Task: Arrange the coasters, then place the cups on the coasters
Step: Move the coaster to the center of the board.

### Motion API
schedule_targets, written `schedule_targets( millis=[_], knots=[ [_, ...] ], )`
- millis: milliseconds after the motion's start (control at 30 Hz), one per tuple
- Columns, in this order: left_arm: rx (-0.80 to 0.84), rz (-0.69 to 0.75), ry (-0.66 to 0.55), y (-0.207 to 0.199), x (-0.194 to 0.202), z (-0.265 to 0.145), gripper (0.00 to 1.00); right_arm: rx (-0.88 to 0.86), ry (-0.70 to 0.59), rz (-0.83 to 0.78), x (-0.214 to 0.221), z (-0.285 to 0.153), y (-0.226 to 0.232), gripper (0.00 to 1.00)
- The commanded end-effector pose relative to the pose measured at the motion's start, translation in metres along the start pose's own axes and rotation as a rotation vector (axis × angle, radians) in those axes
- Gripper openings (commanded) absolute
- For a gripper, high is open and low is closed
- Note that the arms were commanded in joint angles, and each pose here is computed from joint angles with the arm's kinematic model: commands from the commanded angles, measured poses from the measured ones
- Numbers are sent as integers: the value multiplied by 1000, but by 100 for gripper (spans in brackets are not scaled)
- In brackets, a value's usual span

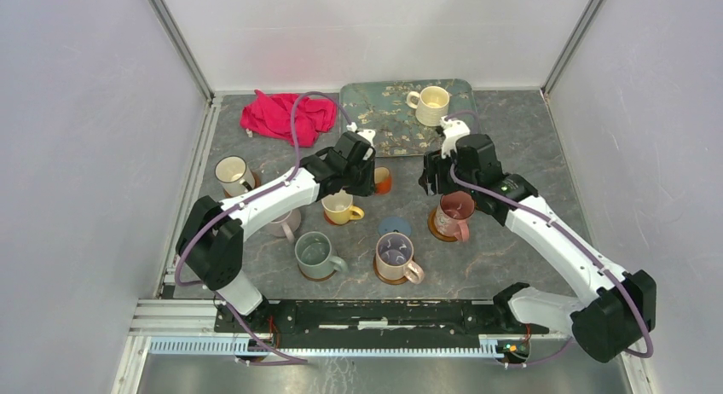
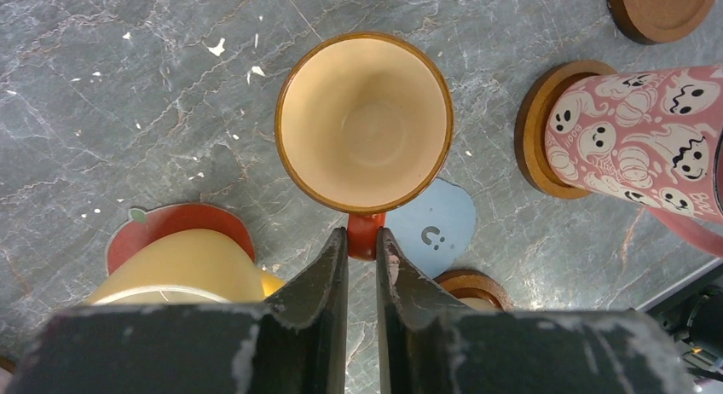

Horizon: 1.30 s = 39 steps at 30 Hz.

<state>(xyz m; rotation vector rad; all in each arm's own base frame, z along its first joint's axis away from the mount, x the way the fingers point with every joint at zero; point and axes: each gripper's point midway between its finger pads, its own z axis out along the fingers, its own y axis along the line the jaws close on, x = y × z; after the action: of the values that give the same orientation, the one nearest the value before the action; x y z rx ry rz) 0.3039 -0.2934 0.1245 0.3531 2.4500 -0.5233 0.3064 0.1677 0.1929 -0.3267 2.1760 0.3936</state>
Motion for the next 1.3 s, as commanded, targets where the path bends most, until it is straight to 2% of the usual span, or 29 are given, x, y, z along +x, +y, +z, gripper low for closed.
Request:
schedule_targets(
  millis=[0,67,133,500,633,1267],
  knots=[
    [1,39,-101,-2,-30,-14,2,17,68,-25,19,-2,5,56],
    [-15,31,-104,1,-32,-14,2,10,94,-29,27,2,12,46],
    [-28,22,-108,4,-34,-15,2,-11,114,-39,32,6,22,41],
    [-25,-2,-128,5,-51,-12,2,-74,284,-112,89,27,49,32],
    [-30,-11,-123,7,-53,-8,2,-102,346,-128,112,34,53,24],
    [-43,-39,-121,19,-62,-4,2,-181,496,-181,169,52,71,22]
  ],
)
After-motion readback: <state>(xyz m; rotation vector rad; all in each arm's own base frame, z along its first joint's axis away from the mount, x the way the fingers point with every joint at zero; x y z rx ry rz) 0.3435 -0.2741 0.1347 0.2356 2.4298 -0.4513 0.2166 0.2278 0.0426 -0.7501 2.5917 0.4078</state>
